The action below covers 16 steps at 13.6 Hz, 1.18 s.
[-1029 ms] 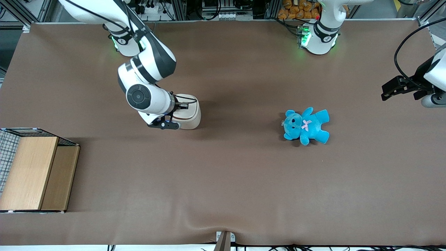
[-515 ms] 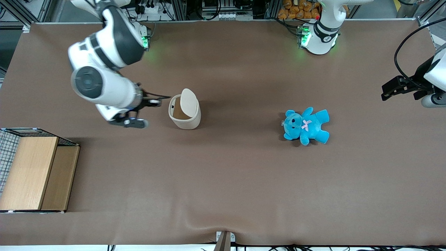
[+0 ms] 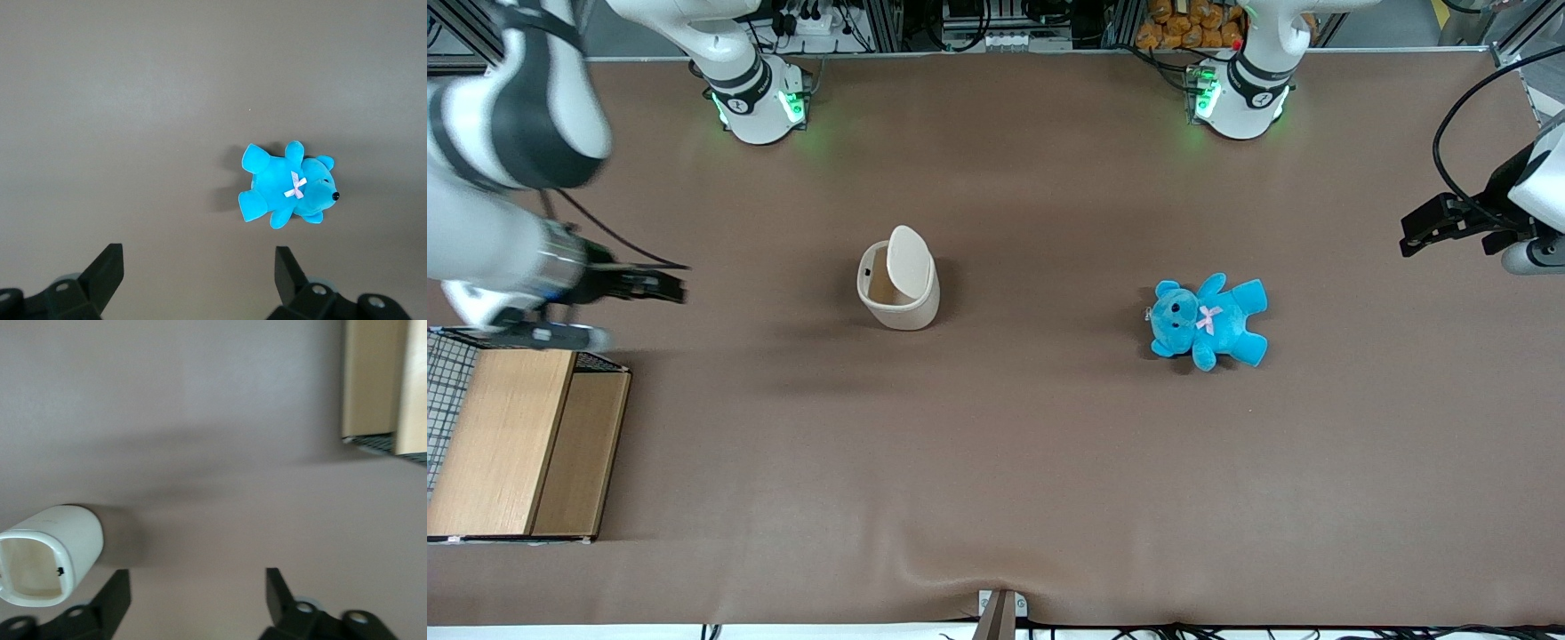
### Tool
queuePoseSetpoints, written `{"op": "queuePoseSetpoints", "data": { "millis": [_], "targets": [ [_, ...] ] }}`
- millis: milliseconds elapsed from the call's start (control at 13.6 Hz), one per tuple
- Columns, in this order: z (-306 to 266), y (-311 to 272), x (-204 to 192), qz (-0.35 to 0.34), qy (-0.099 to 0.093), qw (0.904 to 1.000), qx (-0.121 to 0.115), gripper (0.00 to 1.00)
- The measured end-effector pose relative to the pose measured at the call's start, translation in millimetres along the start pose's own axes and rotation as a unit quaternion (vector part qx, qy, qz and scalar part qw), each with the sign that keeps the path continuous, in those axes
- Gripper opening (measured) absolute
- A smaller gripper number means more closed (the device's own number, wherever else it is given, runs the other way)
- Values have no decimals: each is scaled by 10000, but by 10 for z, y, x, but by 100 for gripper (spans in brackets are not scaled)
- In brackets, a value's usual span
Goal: Open trash can with right arm
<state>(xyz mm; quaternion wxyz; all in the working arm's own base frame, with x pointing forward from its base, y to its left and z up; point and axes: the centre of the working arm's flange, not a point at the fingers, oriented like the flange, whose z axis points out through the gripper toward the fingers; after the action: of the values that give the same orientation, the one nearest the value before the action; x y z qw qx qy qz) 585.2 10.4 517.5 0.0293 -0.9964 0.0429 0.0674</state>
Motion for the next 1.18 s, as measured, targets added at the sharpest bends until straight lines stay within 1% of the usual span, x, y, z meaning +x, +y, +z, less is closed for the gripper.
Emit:
{"op": "queuePoseSetpoints", "data": {
  "millis": [74, 147, 368, 441, 588, 809, 1176],
  "targets": [
    [-175, 148, -71, -14, 122, 9999, 27, 100],
    [-358, 262, -168, -25, 190, 9998, 52, 100],
    [-943, 432, -465, 33, 280, 9996, 93, 100],
    [-1110, 457, -548, 48, 271, 9996, 95, 100],
    [-1280, 483, -654, 72, 175, 9998, 69, 100],
    [-1428, 465, -735, 264, 148, 9995, -7, 100],
    [-1521, 469, -767, 344, 211, 9991, -85, 100]
  ]
}}
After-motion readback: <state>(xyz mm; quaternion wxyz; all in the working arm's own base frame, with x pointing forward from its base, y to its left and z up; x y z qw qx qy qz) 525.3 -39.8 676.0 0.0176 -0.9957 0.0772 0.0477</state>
